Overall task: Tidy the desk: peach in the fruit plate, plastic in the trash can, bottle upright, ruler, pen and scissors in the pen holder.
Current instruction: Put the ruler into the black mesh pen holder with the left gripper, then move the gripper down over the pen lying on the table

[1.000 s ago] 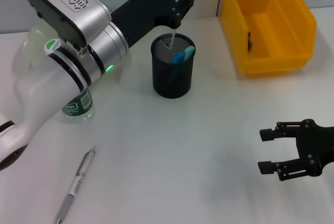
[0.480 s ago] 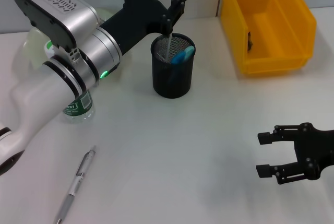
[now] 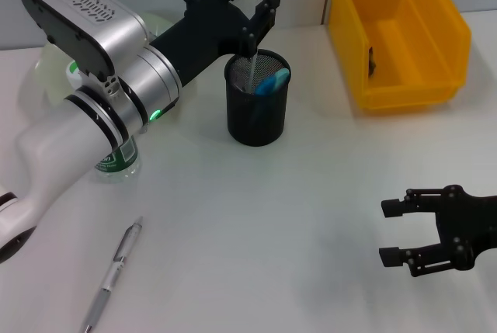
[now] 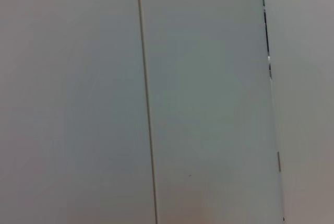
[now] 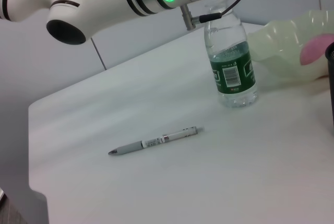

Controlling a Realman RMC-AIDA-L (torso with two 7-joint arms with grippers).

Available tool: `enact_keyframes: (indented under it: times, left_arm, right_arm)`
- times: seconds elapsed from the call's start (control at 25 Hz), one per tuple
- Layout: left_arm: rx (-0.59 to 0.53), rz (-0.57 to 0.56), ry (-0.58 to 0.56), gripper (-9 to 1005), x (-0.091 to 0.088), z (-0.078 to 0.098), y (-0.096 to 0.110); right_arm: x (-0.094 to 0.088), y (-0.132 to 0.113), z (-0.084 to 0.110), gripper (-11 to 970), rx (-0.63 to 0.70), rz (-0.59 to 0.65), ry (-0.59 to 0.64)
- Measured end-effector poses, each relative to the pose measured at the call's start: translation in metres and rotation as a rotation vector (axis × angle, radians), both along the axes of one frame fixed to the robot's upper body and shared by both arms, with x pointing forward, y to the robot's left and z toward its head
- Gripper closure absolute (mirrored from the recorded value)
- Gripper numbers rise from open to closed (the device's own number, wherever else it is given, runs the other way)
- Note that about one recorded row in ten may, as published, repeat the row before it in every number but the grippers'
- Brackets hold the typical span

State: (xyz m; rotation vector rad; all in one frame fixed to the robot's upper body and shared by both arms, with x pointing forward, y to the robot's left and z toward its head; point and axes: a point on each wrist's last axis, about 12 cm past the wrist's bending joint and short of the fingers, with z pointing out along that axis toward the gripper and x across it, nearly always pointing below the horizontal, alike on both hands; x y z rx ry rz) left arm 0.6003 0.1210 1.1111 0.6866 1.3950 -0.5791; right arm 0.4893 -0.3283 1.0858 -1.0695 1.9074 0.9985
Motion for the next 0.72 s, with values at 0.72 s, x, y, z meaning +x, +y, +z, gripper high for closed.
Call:
enact_keyframes:
  times: [0.72]
  left_arm:
    - [-0.064, -0.045, 0.028, 205, -0.006, 0.010, -0.008]
  right_arm:
    - [-0.001, -0.001, -0.001, 124, 0.002, -0.007, 0.002]
